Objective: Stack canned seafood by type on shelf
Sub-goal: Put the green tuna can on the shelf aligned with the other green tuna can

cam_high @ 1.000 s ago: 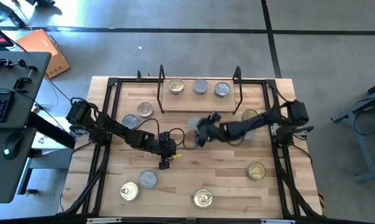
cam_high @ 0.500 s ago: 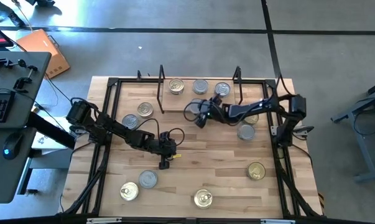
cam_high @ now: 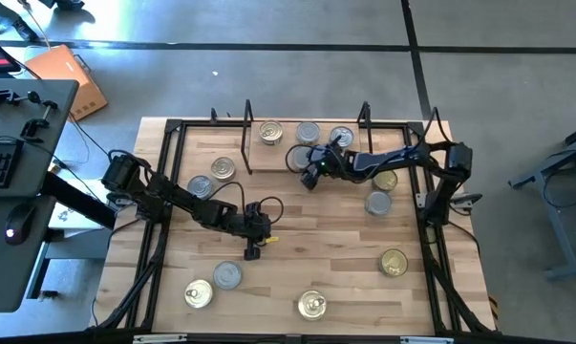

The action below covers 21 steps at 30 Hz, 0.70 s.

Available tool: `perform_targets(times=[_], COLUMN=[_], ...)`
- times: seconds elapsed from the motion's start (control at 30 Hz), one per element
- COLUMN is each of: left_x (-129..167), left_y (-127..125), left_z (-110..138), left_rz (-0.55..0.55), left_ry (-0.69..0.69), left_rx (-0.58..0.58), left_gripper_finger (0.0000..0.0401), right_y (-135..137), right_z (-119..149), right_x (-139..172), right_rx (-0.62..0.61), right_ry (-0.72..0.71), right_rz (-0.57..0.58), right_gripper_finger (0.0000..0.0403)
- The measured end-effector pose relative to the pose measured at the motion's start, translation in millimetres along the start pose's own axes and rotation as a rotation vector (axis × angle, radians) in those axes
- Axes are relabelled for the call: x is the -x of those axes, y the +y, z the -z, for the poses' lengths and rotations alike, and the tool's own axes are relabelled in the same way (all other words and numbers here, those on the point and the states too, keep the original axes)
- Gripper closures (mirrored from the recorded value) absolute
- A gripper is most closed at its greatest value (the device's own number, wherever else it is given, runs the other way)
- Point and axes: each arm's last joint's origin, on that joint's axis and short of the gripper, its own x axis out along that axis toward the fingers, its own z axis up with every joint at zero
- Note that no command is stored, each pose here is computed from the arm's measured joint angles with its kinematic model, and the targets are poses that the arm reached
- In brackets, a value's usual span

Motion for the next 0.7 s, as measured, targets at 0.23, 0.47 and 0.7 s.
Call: perform_targets(times=[0.23,0.47,0.7], left_x=[0,0,0], left_y=[0,0,0], left_z=[0,0,0], left_rz=[0.000,0.000,0.000], left_ry=[0.001,0.001,0.001], left_rx=[0.000,0.000,0.000], left_gripper_finger=[0.0401,0.0401,0.0401], right_y=[-10,-14,-17], right_z=[-1,1,1], right_x=[-4,-4,-4], right_rx=[-0.073,-0.107,-0.132], right_ry=[0.020,0.057,0.099], right_rz=[-0.056,-0.059,-0.085], right_gripper_finger=[0.0041,0.0040,0.0021])
